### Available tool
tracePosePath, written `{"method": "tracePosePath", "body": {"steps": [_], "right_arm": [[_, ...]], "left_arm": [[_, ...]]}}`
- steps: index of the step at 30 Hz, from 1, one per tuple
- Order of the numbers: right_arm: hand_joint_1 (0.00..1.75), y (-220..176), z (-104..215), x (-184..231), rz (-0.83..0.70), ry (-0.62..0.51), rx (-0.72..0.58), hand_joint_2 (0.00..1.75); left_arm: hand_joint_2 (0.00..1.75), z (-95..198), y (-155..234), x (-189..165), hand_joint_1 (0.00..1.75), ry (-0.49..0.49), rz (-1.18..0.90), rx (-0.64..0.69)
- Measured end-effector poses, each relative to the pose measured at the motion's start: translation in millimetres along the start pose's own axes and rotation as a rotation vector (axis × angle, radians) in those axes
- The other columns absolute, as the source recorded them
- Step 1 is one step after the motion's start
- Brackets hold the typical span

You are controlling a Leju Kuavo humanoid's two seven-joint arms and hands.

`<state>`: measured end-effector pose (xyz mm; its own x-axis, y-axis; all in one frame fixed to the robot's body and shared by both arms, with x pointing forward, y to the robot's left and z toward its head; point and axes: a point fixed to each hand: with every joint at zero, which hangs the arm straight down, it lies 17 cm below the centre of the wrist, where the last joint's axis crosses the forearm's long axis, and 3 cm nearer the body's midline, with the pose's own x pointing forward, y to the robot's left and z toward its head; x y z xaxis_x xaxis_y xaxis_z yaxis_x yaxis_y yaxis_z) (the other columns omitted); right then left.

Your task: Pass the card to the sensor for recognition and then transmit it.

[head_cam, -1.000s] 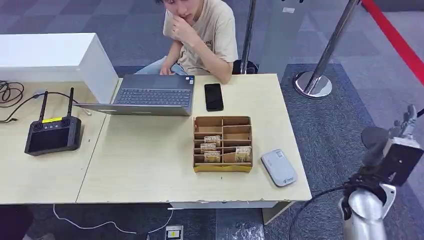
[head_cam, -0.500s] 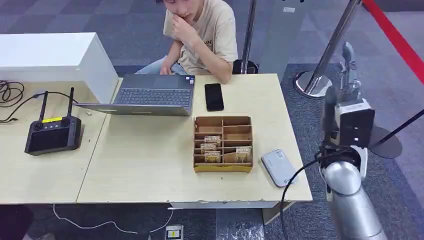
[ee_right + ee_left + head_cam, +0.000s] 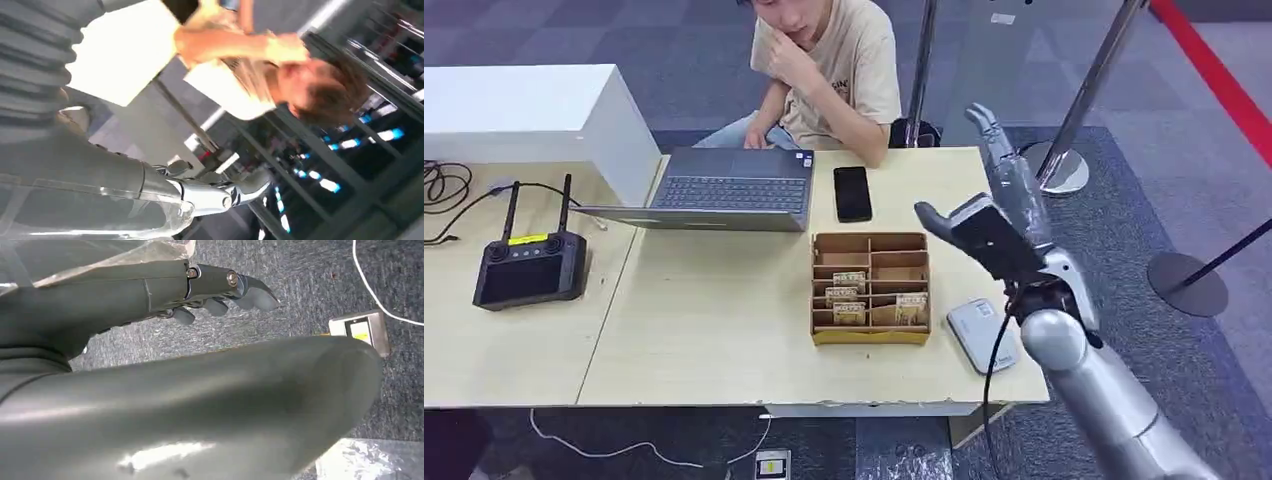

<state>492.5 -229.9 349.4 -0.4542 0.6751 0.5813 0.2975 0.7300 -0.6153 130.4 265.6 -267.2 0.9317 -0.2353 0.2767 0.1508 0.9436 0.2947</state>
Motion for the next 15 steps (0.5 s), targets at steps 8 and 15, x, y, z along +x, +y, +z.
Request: {"method": "tracePosePath", "body": {"steps": [8,15], "right_arm": [[0.00,40,12,-22,0.181,0.025,0.099,1.75],[0.00,64,25,-35,0.333,0.027,0.152,1.75]], "left_arm": [[0.00,0,1,-1,0.00,-0.004,-0.033,-0.002],[0.00,0,1,-2,0.00,-0.002,-0.039,-0.001]]}}
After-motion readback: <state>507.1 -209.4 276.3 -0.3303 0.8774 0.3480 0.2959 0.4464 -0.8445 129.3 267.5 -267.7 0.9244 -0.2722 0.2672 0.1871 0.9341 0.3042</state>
